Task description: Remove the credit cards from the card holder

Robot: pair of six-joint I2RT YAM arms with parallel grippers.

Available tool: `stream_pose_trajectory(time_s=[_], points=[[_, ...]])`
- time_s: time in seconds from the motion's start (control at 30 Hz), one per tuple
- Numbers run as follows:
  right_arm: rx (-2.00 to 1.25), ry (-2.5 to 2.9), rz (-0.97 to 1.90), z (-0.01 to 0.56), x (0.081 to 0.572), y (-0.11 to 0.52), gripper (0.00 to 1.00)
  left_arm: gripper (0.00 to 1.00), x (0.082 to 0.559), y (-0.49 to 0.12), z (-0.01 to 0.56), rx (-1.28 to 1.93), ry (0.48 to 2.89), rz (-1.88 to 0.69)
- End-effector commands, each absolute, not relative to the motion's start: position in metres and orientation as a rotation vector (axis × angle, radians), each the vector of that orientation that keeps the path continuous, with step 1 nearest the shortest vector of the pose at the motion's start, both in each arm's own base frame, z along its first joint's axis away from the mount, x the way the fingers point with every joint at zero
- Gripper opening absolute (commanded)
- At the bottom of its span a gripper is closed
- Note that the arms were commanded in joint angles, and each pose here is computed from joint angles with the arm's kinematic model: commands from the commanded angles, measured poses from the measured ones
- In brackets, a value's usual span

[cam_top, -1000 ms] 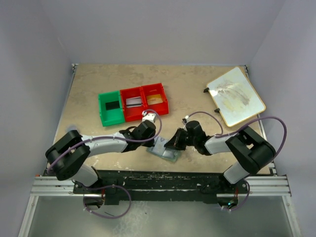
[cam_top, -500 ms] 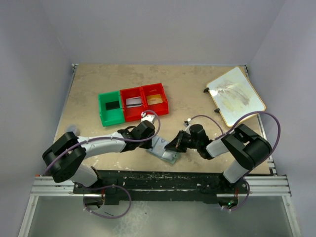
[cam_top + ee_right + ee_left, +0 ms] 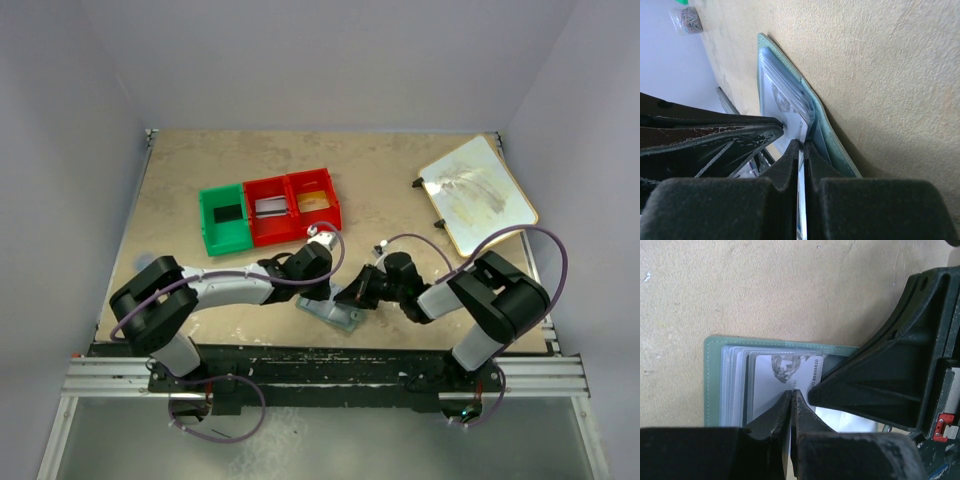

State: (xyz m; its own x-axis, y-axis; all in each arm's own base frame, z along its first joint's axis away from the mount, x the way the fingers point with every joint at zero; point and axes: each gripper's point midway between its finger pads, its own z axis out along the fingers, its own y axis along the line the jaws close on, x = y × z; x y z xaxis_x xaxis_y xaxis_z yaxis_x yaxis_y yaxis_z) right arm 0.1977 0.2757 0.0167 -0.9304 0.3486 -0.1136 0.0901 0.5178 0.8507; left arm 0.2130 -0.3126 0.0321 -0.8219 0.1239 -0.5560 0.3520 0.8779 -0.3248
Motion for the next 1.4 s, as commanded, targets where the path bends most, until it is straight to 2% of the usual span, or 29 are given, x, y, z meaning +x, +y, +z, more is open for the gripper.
stream_pose_trajectory(time_s=[0.0,0.2,0.47,0.67,1.03,1.17,1.37], points=[[0.369,2.527,1.36,0.012,0.188,0.27,0.04,0.0,0.214,-0.278,0.003,0.268,2.562,-0.358],[0.394,2.475,1.432,0.023,0.189,0.274,0.17,0.0,0.211,-0.277,0.002,0.26,2.563,-0.367],[0.446,2.398,1.517,0.027,0.199,0.282,0.2,0.0,0.209,-0.275,0.003,0.279,2.567,-0.368],[0.509,2.347,1.57,0.028,0.196,0.278,0.0,0.0,0.208,-0.271,0.001,0.283,2.57,-0.346],[0.491,2.436,1.582,0.011,0.163,0.265,0.0,0.0,0.213,-0.262,0.001,0.28,2.559,-0.274],[0.522,2.427,1.602,0.01,0.16,0.263,0.01,0.0,0.206,-0.271,-0.003,0.33,2.579,-0.331],[0.58,2.417,1.577,0.006,0.159,0.257,0.0,0.0,0.2,-0.265,-0.01,0.359,2.586,-0.267]])
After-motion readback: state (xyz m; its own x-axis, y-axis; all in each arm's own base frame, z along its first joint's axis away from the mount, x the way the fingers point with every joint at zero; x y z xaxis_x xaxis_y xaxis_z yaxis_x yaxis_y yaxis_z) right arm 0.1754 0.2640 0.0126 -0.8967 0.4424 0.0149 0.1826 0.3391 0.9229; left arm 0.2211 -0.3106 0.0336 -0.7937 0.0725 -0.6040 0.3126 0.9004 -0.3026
